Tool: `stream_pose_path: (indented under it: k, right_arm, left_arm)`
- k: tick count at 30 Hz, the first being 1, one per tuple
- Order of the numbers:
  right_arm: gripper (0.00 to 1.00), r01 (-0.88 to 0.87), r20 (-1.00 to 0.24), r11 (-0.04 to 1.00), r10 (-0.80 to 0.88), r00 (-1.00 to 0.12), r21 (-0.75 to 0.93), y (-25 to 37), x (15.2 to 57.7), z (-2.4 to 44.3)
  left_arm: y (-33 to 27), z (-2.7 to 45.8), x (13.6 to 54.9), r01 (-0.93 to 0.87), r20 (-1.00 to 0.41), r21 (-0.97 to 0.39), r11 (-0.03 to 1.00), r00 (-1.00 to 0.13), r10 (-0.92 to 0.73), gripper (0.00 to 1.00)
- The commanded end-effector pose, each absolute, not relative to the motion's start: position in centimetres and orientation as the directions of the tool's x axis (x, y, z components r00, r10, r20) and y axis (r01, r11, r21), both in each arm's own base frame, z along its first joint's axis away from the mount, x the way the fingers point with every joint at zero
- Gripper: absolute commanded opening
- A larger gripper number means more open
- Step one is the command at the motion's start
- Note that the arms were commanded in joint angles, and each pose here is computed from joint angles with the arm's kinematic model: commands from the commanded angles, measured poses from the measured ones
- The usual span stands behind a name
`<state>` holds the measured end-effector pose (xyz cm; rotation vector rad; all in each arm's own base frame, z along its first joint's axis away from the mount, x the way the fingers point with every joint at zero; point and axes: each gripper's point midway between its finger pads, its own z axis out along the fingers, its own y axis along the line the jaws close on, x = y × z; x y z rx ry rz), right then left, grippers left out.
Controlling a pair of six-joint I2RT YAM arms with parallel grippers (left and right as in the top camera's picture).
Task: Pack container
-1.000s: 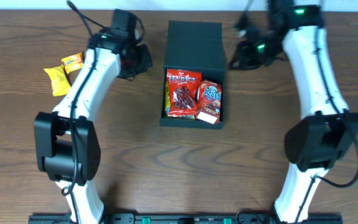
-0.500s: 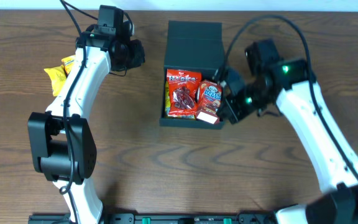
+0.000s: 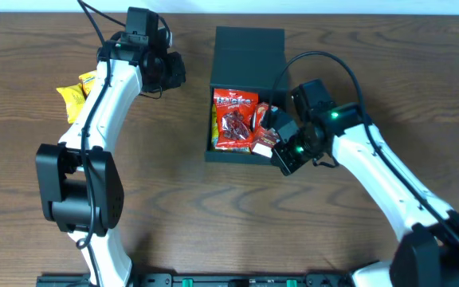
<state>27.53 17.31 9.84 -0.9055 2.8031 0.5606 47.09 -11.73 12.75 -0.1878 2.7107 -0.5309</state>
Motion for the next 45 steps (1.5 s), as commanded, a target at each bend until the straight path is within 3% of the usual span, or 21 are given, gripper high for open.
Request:
stream_pose_path:
  k: [1, 13, 28, 36, 45]
  right_arm:
    - [0.01, -0.531, -0.178, 0.813, -0.5, -0.847, 0.241, 16.2, 28.2, 7.5]
    - [0.01, -0.45, -0.195, 0.883, -0.421, -0.886, 0.136, 15.1, 30.9, 6.2]
    - [0.01, -0.552, -0.409, 0.816, -0.45, -0.794, 0.173, 18.2, 34.3, 14.4]
    - [0.02, -0.565, -0.406, 0.808, -0.466, -0.786, 0.165, 18.1, 34.4, 14.2]
    - [0.01, -0.547, -0.301, 0.815, -0.482, -0.823, 0.191, 18.1, 34.0, 9.3]
  left_arm:
    - [-11.8, 14.2, 47.5, -0.029, -0.366, -0.391, 0.92, -0.912, -0.184, 0.1]
    - [-11.8, 14.2, 47.5, -0.029, -0.366, -0.39, 0.92, -0.912, -0.184, 0.11]
    - [-11.8, 14.2, 47.5, -0.029, -0.366, -0.39, 0.92, -0.912, -0.184, 0.11]
    - [-11.8, 14.2, 47.5, -0.028, -0.369, -0.391, 0.92, -0.911, -0.184, 0.12]
    - [-11.8, 14.2, 47.5, -0.028, -0.367, -0.39, 0.92, -0.912, -0.184, 0.12]
